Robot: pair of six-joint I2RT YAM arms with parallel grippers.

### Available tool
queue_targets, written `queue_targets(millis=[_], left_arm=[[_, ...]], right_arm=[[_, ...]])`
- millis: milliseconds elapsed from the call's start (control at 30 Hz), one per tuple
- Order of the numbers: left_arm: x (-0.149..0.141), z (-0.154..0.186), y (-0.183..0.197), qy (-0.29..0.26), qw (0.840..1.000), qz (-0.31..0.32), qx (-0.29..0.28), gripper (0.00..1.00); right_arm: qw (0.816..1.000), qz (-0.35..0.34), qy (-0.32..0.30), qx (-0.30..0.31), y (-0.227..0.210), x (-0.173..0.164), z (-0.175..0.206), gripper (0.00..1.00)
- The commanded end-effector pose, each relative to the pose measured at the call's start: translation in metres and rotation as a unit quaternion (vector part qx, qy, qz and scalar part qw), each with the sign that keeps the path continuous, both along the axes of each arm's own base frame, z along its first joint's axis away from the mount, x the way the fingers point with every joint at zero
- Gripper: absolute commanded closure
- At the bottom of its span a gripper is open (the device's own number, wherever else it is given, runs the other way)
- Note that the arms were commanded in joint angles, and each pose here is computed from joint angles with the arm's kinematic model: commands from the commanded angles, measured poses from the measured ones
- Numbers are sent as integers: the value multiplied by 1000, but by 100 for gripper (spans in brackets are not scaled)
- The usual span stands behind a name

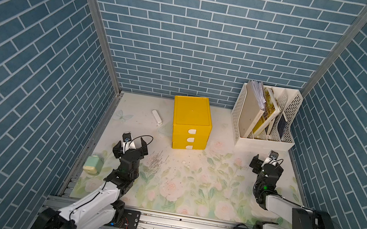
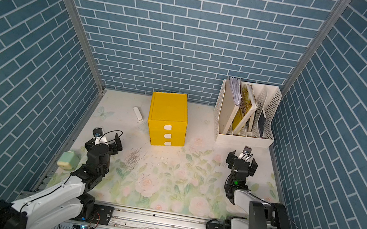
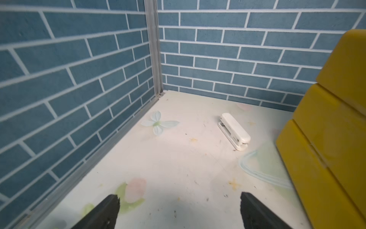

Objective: Place the wired earphones into the drawer by color
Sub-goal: Reset both arms

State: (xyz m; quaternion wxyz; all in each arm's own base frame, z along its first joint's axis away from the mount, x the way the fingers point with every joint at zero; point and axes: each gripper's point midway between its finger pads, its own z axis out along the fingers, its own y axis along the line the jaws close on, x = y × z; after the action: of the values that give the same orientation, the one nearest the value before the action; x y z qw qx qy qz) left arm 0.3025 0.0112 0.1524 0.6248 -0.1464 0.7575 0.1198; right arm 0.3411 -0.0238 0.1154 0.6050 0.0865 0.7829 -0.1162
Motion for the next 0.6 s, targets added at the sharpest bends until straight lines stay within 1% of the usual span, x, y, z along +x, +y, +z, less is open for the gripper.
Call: queue_targets(millis=[0,33,100,133,200,233,267,300,333,367,400,433,467,500,533,567], left_arm=[[15,34,11,-68,997,29,32,0],[19,31,12,-74,996,28,28,0],[29,24,15,-73,997,29,27,0],[36,16,14,-56,997,26,42,0],[45,9,12,-54,996,20,61,0],[51,0,8,-44,997,1,66,0],[56,-7,9,-38,997,-4,67,0],[60,-7,11,-35,997,-2,62,1],[64,-10,13,-28,998,-17,46,1],[58,-11,21,-43,999,-19,25,0],[55,-18,29,-46,999,-17,4,0],[53,-15,34,-67,998,-14,3,0],[61,-23,26,-34,999,-32,3,0],[58,-18,27,-55,998,-33,6,0],[59,-21,27,-44,999,-32,2,0],[59,-20,27,-50,998,-31,3,0]], right_arm=[[995,9,-101,-23,2,1,42,0],[993,14,-115,-26,3,-1,45,0],[992,33,-114,-32,9,1,41,0],[992,44,-114,-34,12,1,36,0],[990,72,-112,-39,22,4,31,0],[991,72,-107,-36,21,5,29,0],[992,67,-105,-35,19,6,25,0],[991,64,-111,-38,18,9,26,0],[992,72,-93,-38,22,14,22,0],[992,89,-84,-39,26,18,18,0],[992,86,-87,-42,26,20,19,0],[993,85,-72,-33,25,22,14,0],[993,77,-78,-31,21,24,17,0],[994,76,-71,-27,20,25,14,0],[994,77,-73,-25,19,25,15,0],[994,78,-68,-23,19,26,13,0]])
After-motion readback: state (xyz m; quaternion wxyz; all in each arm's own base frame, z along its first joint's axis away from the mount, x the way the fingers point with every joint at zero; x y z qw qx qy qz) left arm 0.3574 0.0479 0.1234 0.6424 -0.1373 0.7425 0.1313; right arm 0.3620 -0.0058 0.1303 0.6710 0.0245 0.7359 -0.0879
